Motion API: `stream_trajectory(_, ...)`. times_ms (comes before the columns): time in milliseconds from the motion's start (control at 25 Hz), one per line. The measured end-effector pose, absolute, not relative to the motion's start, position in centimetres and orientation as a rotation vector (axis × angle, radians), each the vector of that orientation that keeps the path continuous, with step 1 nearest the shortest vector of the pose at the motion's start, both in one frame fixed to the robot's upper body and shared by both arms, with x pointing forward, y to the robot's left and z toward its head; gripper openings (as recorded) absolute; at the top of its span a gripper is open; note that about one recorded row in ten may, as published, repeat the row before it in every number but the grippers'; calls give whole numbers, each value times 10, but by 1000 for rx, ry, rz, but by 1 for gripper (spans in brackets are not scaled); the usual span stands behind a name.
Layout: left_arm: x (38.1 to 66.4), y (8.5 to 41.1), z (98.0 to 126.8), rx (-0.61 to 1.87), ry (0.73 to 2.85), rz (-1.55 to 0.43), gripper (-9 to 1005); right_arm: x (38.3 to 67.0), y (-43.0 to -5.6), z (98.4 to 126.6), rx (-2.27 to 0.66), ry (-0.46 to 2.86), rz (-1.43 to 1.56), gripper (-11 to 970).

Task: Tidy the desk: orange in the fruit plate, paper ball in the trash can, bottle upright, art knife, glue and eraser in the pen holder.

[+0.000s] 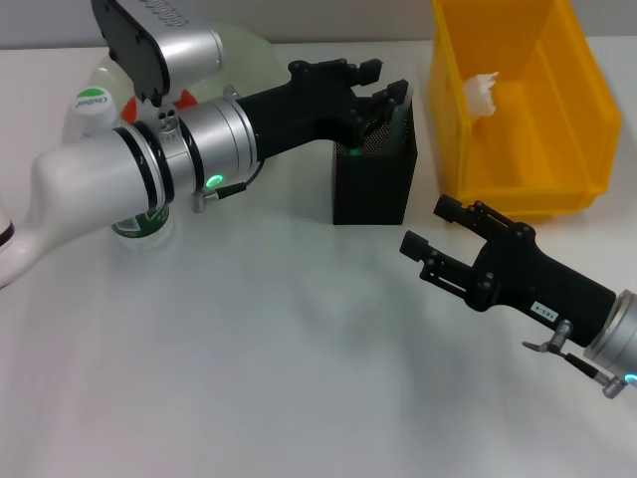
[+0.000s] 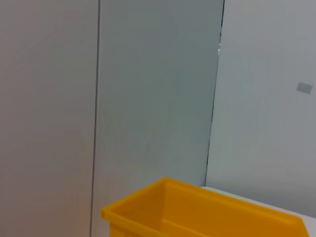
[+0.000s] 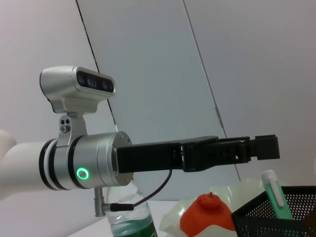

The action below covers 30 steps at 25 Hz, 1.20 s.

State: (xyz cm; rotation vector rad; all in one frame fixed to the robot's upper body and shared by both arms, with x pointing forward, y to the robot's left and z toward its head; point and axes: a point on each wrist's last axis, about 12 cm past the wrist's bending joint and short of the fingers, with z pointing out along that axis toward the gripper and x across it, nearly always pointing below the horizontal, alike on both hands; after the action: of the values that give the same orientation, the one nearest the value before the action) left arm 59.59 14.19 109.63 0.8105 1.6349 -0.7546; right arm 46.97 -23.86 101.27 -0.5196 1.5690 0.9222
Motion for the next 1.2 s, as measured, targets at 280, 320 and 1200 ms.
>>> stream_trajectory(280,595,147,1099,745,1620,-783,414,469,-239,1012,-519,1570,923,751)
stream_trajectory(320,594,147,1100,752,1611,-793,423,469,-239,1012,-519,1571,923,751)
stream_trajectory(1200,536,230,1145,772,1354,-1105,802,468,-238,1022,-560,1493,962,751)
